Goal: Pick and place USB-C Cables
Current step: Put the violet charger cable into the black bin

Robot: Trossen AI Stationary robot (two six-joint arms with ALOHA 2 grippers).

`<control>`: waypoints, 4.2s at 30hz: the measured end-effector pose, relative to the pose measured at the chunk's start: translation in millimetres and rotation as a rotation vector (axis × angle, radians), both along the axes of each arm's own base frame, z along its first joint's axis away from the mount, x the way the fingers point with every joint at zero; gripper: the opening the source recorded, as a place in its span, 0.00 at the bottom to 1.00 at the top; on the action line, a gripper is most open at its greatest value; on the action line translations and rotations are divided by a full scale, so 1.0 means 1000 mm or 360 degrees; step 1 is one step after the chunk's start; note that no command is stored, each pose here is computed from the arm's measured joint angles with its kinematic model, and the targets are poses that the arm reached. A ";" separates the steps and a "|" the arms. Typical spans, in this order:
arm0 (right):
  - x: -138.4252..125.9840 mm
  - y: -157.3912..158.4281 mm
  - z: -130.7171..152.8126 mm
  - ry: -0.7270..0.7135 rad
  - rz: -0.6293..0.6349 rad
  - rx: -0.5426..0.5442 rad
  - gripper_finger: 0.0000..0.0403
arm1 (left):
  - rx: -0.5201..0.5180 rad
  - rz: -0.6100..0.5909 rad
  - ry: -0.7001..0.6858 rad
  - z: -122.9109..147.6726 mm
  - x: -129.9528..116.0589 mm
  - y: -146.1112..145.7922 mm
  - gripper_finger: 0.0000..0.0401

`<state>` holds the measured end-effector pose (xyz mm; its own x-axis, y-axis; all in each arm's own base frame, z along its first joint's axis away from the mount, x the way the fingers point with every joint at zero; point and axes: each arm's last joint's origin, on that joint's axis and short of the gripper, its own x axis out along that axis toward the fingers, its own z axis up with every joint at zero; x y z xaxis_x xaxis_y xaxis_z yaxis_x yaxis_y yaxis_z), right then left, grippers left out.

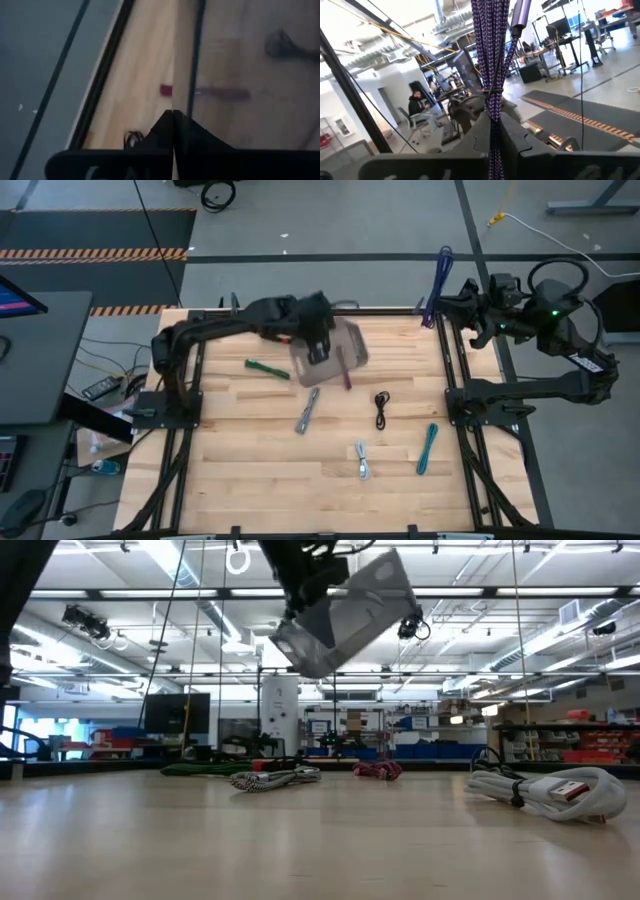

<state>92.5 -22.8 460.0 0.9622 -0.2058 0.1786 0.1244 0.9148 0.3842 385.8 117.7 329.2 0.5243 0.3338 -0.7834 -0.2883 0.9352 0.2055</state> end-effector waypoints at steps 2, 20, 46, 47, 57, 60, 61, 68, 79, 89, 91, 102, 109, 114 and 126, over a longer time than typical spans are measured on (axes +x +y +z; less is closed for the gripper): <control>0.000 0.000 0.000 -0.0002 0.0005 0.0007 0.04 | -0.0075 0.0009 0.0083 -0.007 -0.004 0.009 0.01; 0.013 -0.004 -0.017 0.0283 -0.0038 0.0093 0.04 | -0.0242 -0.0149 0.0638 -0.066 -0.014 -0.039 0.01; 0.099 -0.033 -0.201 0.1313 -0.0207 0.0676 0.04 | -0.0277 0.0054 0.0598 0.011 -0.080 -0.137 0.01; 0.098 -0.036 -0.203 0.1337 -0.0246 0.0689 0.04 | -0.0292 0.0052 0.0605 0.011 -0.081 -0.139 0.01; 0.078 -0.055 -0.235 0.1879 -0.0566 0.0912 0.04 | -0.0337 0.0065 0.0599 0.010 -0.084 -0.161 0.01; 0.079 -0.059 -0.242 0.1972 -0.0592 0.0904 0.04 | -0.0337 0.0048 0.0598 0.010 -0.085 -0.167 0.01; 0.080 -0.060 -0.243 0.1983 -0.0591 0.0900 0.04 | -0.0338 0.0045 0.0597 0.010 -0.085 -0.169 0.01; 0.082 -0.070 -0.246 0.1964 -0.0573 0.0905 0.04 | -0.0323 0.0070 0.0584 0.010 -0.085 -0.169 0.01; 0.081 -0.069 -0.218 0.1581 -0.0447 0.0858 0.04 | -0.0332 0.0077 0.0589 0.010 -0.085 -0.167 0.01; 0.074 -0.077 -0.216 0.1517 -0.0479 0.0931 0.04 | -0.0357 0.0068 0.0623 0.009 -0.088 -0.175 0.01; 0.079 -0.076 -0.213 0.1437 -0.0412 0.0918 0.04 | -0.0346 0.0080 0.0601 0.010 -0.087 -0.173 0.01; 0.108 -0.044 -0.176 0.0864 0.0016 0.0725 0.04 | -0.0325 -0.0023 0.0455 0.003 -0.060 -0.144 0.01; 0.091 -0.028 -0.138 0.0451 0.0139 0.0562 0.04 | -0.0505 -0.0143 0.0751 -0.021 -0.055 -0.155 0.01; 0.067 -0.024 -0.120 0.0280 0.0107 0.0474 0.04 | -0.0742 -0.0284 0.0678 -0.026 -0.045 -0.183 0.01; 0.049 -0.018 -0.110 0.0196 0.0220 0.0395 0.04 | -0.0866 -0.0244 0.0719 -0.071 -0.022 -0.244 0.01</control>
<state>141.3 -40.8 349.7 0.9954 -0.0941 0.0195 0.0648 0.8066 0.5875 363.6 -126.3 257.7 0.1196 -0.2166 -0.9689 -0.1424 0.9621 -0.2327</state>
